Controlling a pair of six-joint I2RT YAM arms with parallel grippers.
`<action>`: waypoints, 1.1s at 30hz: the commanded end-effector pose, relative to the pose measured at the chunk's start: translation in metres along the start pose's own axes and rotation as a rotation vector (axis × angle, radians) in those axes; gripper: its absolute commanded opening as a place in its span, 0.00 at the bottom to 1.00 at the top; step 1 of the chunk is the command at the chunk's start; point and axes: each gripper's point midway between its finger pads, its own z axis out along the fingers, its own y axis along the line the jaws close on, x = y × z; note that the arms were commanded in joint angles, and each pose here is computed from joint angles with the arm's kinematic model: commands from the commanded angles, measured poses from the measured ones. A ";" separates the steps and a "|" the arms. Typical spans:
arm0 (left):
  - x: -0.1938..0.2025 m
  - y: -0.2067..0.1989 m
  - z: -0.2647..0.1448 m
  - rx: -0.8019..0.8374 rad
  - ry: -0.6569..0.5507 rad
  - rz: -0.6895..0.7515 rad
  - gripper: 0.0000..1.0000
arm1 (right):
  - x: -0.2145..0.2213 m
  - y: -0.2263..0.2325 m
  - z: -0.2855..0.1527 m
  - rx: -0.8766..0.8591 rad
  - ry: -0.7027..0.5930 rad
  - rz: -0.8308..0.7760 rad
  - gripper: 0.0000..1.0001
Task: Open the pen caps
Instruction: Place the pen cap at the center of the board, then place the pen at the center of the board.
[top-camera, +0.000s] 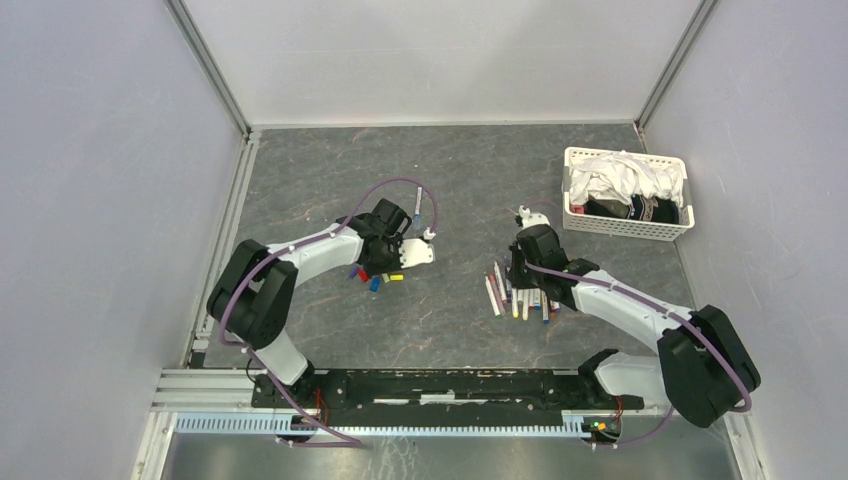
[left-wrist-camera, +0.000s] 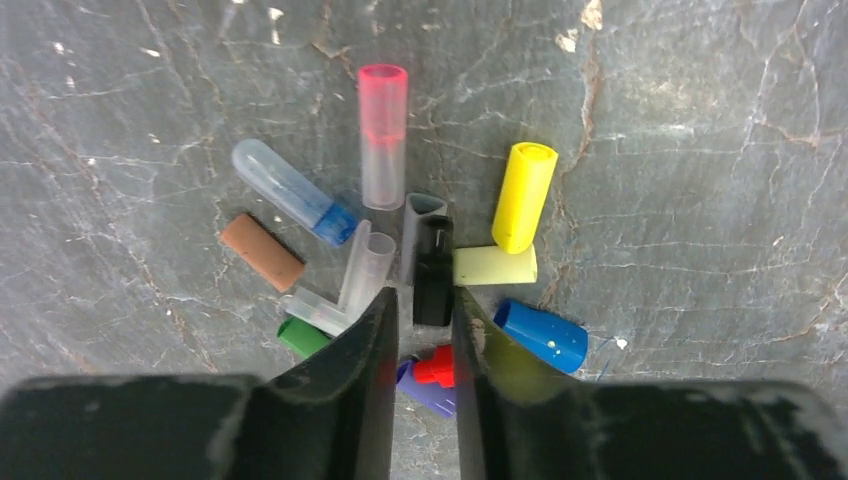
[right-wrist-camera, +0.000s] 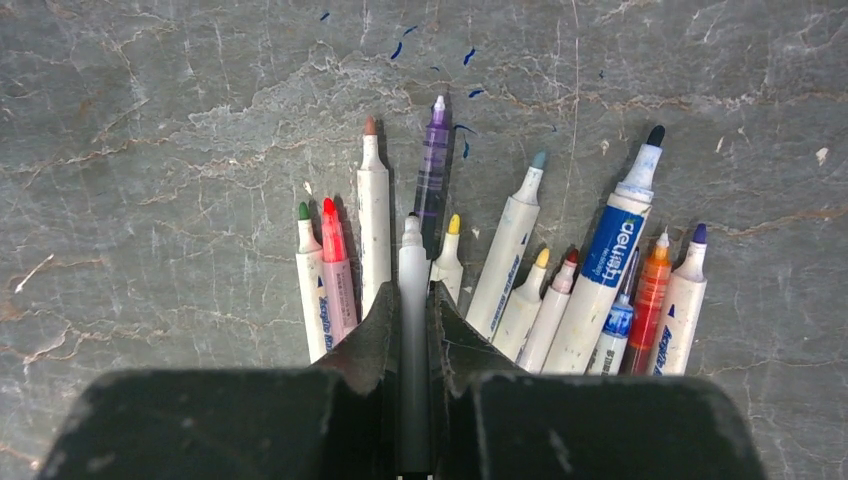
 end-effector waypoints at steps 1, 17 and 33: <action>-0.017 0.016 -0.016 -0.048 -0.044 -0.101 0.37 | -0.017 0.000 0.005 0.060 -0.083 0.005 0.07; -0.061 0.067 -0.171 -0.085 -0.369 -0.329 1.00 | 0.006 0.003 -0.004 0.051 -0.034 -0.026 0.28; -0.055 0.079 -0.225 -0.166 -0.513 -0.445 1.00 | 0.018 0.024 0.001 0.012 0.002 -0.036 0.10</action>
